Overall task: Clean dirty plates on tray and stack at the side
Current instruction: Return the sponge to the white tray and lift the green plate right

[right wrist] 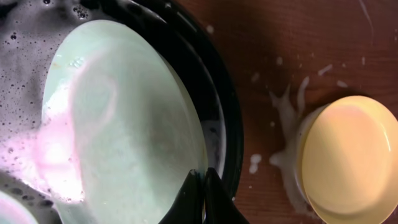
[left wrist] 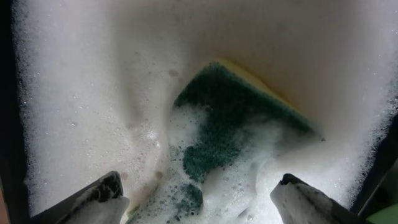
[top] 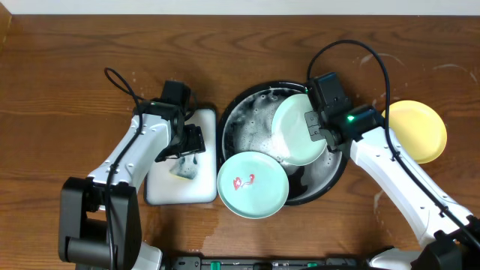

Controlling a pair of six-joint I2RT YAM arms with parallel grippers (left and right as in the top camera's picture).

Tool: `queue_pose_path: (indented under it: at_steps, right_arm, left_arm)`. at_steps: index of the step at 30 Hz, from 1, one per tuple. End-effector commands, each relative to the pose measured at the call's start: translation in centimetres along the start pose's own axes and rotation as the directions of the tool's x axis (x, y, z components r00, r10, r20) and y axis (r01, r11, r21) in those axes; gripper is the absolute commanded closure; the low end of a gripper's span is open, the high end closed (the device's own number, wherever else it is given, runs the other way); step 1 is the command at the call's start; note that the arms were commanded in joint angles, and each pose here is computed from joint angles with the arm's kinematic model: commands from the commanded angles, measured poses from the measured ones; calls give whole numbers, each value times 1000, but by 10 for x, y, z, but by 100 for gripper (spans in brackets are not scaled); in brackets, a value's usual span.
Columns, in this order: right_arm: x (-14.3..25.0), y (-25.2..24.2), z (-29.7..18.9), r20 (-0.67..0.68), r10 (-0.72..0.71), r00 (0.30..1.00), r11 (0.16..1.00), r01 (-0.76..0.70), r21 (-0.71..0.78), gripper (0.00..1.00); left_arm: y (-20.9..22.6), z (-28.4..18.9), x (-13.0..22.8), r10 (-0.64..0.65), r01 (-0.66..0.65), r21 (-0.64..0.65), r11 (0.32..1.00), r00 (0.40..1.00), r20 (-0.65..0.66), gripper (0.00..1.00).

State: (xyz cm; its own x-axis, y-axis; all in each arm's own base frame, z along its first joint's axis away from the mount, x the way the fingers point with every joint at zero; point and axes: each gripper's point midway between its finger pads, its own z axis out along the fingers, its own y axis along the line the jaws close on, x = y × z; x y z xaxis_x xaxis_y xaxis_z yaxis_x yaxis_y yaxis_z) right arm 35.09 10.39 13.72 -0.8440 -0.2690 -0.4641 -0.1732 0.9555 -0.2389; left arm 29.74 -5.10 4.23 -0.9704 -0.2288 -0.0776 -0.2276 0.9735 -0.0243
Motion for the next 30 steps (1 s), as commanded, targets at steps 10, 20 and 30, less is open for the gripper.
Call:
queue_pose_path:
  at_steps: [10,20,30]
  right_arm:
    - [42,26,94,-267,100,958,982,-138,-128,99]
    - [64,24,131,-381,167,909,949,-253,-190,57]
    - [61,25,133,-383,178,906,924,-288,-252,99]
  left_arm:
    - [1,-1,0,0,0,-2,1000,1000,-1,18]
    - [1,-1,0,0,0,-2,1000,1000,-1,18]
    - [1,-1,0,0,0,-2,1000,1000,-1,18]
